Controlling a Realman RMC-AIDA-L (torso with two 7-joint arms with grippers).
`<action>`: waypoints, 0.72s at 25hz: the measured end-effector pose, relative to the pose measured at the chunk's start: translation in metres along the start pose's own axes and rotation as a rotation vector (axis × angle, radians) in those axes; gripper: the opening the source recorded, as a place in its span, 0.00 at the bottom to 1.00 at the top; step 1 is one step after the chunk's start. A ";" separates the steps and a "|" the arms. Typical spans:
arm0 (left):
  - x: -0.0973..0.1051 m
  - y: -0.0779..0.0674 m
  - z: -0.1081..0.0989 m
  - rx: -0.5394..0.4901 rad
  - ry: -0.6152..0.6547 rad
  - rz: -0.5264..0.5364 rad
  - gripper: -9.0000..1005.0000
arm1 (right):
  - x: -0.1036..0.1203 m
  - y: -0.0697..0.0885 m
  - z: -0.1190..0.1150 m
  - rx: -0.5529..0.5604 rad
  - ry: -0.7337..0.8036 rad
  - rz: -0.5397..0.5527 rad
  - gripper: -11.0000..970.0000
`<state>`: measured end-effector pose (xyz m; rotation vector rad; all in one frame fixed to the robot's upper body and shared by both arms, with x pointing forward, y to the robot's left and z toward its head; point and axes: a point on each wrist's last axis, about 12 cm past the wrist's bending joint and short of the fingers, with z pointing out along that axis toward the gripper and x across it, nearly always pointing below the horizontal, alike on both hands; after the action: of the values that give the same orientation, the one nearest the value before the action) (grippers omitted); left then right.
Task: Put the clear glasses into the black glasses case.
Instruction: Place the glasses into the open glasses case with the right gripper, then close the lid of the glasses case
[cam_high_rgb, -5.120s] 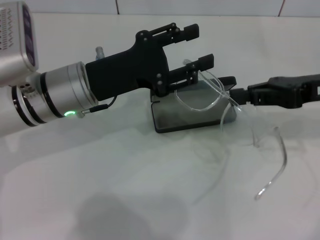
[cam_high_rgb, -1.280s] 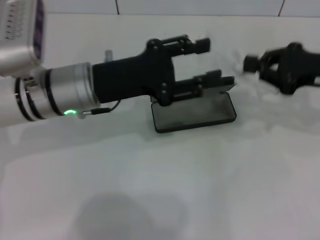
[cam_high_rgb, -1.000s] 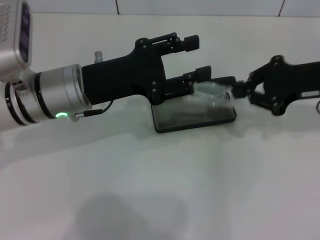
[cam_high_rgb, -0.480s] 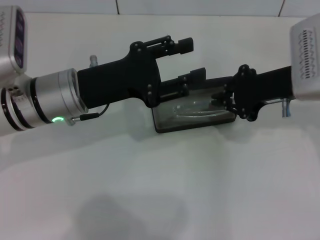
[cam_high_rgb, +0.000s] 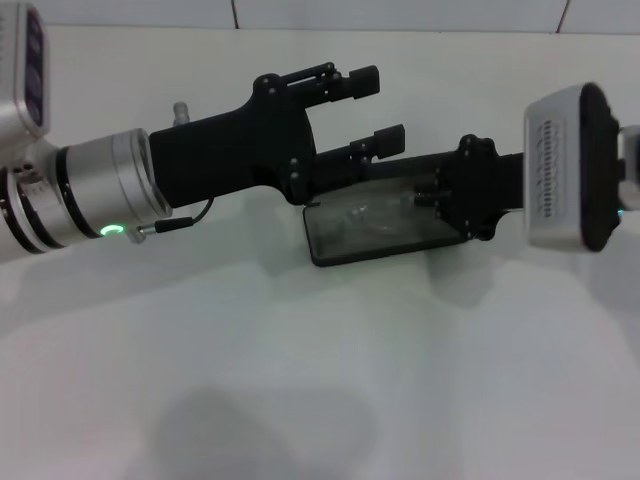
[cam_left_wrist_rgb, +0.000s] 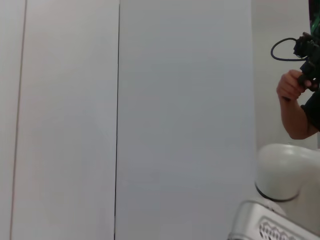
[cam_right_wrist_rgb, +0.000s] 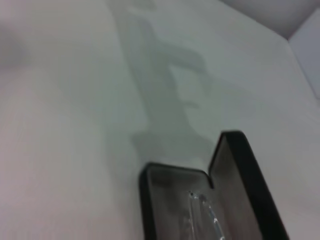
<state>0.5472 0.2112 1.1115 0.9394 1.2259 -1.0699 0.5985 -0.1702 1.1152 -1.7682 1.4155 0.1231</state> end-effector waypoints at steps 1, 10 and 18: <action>0.000 0.001 0.000 -0.002 0.003 0.001 0.68 | -0.001 0.002 0.003 0.012 0.004 -0.008 0.08; -0.003 0.005 0.001 -0.004 0.012 0.014 0.68 | -0.013 0.004 0.003 0.004 -0.072 0.027 0.11; -0.002 0.007 -0.001 -0.029 0.012 0.010 0.68 | 0.002 0.001 -0.035 -0.017 -0.165 0.153 0.29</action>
<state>0.5540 0.2139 1.1136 0.9306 1.2419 -1.0375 0.5839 -0.1944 1.1353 -1.6225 1.4311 0.3560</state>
